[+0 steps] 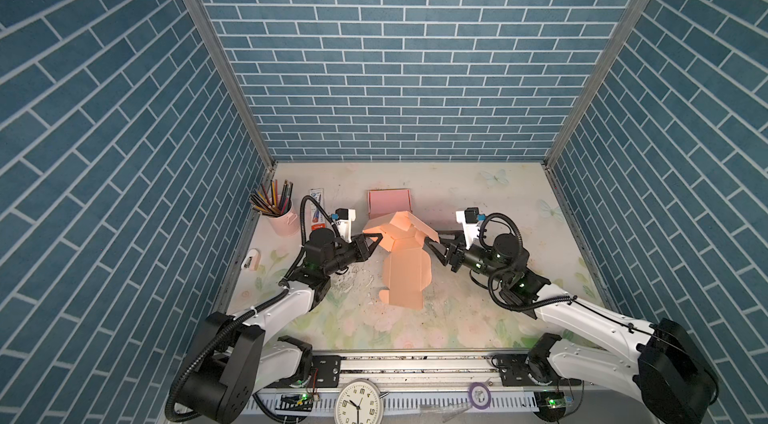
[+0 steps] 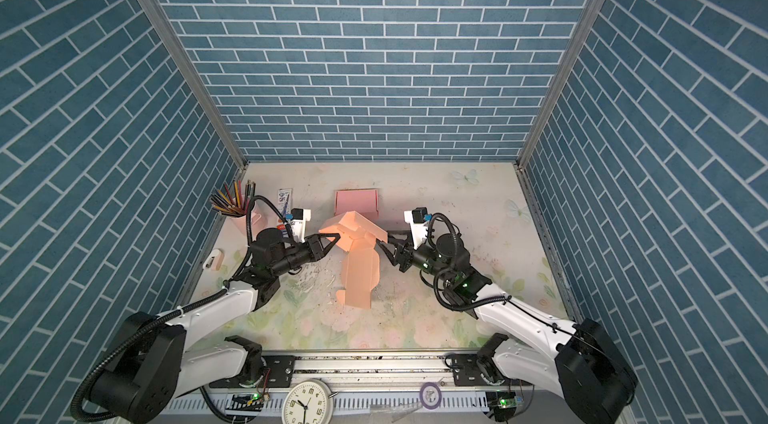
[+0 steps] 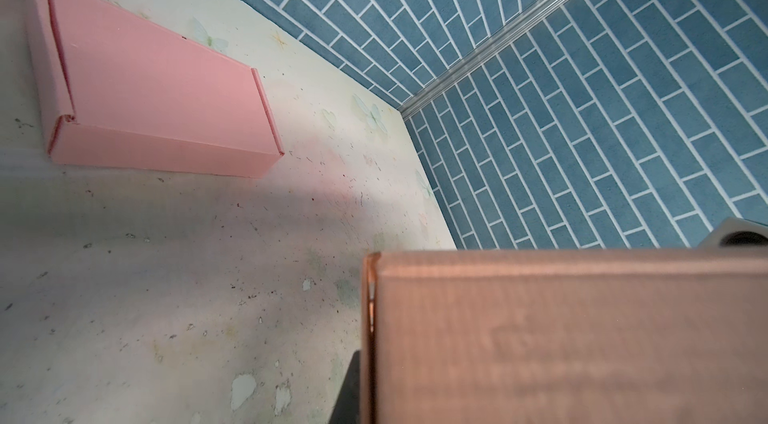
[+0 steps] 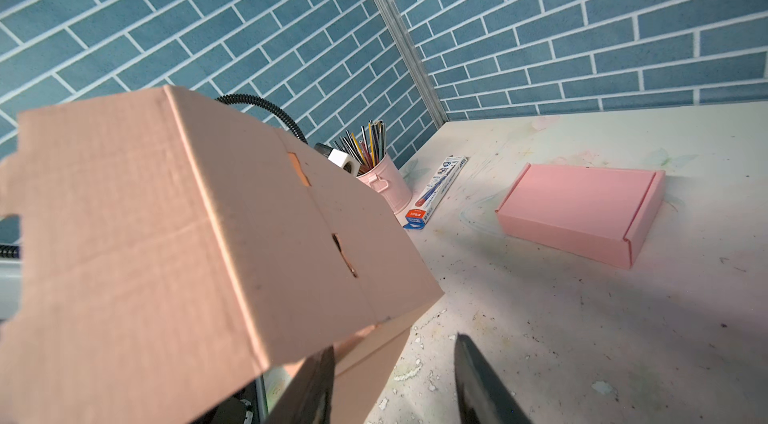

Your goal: Fold the paper box

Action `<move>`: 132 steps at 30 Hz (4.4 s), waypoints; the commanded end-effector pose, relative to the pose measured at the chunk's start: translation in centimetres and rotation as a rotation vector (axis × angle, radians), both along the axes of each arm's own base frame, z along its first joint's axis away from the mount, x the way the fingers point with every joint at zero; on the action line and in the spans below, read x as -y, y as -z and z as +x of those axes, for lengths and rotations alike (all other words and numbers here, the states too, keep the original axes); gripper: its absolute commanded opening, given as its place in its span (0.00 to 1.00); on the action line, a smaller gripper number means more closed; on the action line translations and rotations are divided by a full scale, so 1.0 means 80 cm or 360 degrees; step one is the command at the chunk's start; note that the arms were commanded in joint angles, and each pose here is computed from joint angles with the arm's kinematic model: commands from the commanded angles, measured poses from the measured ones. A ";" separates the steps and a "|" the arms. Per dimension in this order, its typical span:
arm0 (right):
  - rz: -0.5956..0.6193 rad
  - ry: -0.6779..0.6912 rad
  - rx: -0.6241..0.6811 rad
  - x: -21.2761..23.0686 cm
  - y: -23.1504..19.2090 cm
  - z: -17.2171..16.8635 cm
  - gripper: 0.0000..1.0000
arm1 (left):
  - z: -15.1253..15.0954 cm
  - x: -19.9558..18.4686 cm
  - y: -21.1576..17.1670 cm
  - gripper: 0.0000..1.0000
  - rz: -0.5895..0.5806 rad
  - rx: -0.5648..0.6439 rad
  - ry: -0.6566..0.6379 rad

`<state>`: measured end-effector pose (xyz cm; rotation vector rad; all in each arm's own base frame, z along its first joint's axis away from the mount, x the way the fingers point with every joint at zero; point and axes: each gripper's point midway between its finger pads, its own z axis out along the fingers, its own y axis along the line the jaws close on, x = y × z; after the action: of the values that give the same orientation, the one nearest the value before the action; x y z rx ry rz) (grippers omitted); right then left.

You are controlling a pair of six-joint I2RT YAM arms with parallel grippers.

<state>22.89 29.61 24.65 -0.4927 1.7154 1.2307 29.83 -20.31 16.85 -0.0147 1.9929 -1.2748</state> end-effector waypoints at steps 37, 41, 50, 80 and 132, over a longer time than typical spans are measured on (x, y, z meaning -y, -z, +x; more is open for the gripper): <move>-0.0305 0.0201 0.0252 0.075 -0.045 -0.019 0.52 | -0.008 -0.016 0.017 0.11 0.0153 -0.0019 0.0061; -0.0307 0.0100 0.0272 0.062 -0.044 -0.023 0.51 | -0.011 -0.015 0.025 0.11 0.0157 -0.0046 0.0076; -0.0288 -0.0118 0.0293 0.033 -0.046 -0.032 0.51 | -0.015 -0.008 0.034 0.11 0.0172 -0.0081 0.0114; -0.0644 -0.0196 0.0214 -0.015 -0.001 -0.023 0.30 | -0.023 0.013 0.068 0.11 0.0245 -0.0213 0.0182; -0.2134 0.0816 0.0432 -0.042 0.083 0.051 0.11 | -0.008 0.019 0.093 0.11 0.0244 -0.0453 -0.0111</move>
<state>27.10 33.66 17.90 -0.8433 2.0575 -0.3755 28.46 -20.70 7.60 -0.2320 2.3642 -1.0746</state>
